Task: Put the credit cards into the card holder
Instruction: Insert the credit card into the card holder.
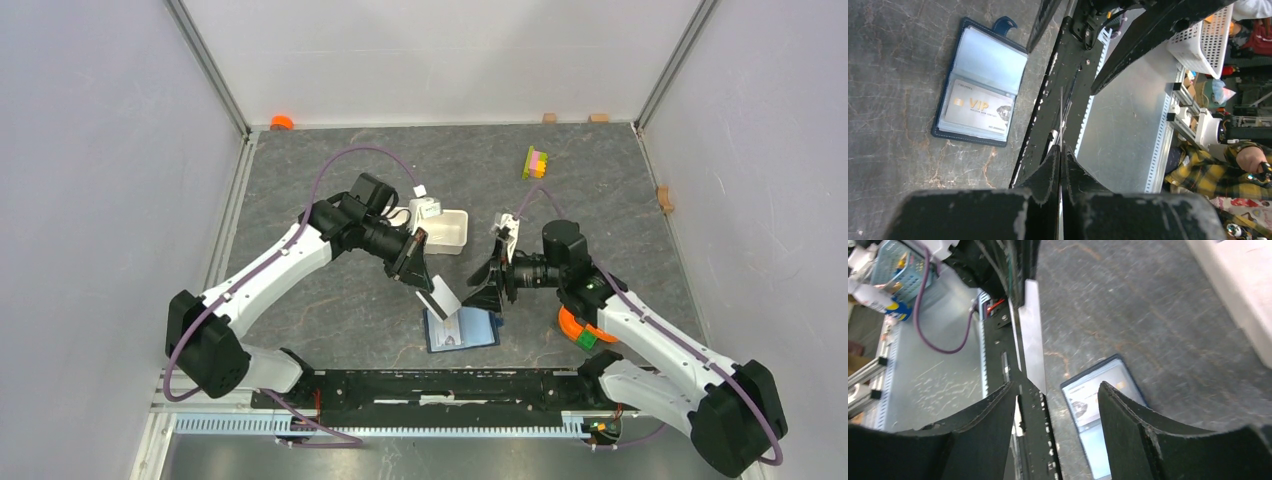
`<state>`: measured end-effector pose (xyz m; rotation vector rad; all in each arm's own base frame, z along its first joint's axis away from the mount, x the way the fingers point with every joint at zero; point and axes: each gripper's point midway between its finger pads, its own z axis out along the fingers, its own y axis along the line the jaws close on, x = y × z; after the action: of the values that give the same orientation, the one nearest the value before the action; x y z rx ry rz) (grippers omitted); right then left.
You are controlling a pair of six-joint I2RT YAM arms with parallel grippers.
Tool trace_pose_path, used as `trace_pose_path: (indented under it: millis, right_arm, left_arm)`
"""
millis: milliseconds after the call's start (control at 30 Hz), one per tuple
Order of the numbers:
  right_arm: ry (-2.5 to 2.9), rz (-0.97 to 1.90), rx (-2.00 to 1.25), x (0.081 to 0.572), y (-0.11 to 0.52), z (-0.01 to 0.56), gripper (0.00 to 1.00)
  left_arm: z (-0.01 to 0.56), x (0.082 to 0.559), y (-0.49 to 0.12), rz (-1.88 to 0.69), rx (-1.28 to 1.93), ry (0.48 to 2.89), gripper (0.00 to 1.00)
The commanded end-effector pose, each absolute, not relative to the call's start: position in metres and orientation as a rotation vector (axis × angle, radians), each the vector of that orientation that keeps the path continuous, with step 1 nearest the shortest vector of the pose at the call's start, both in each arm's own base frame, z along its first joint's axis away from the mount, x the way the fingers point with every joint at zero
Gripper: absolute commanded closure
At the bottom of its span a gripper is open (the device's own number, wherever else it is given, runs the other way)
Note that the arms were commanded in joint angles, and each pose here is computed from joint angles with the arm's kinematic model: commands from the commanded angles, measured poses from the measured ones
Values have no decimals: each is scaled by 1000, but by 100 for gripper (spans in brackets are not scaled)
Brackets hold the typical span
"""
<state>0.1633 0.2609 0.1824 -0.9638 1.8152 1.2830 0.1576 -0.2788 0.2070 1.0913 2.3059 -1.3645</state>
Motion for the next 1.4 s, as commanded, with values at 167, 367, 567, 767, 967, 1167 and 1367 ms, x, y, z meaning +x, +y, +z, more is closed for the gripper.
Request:
trace_pose_path:
  millis: [167,367,567,767,967,1167,1367]
  right_arm:
    - [1676,1540,-1053,120,279,196,48]
    - [1660,1551,-1061,117,285,198,76]
    - [1682,1470,-943,135,285,197,100]
    - [1540,1510,-708,143,281,222,100]
    - [1357,1620,-570,135,271,253,100]
    - [1325,1664,-544,131,269,258,100]
    - [1331,1657,-509,136,269,258,100]
  left_arm:
    - [218,148,-289,-1489,1148,2195,98]
    - [224,145,-297,-1520,1140,2151,98]
    - [232,170,-300,-1392,925,2101,34]
    - [276,183,-305,-1509,604,1819,15]
    - [277,171,-306,-1647,506,1771,22]
    - [273,165,-305,-1693,466,1761,44]
    - [267,154,-308,-1729,504,1786,60]
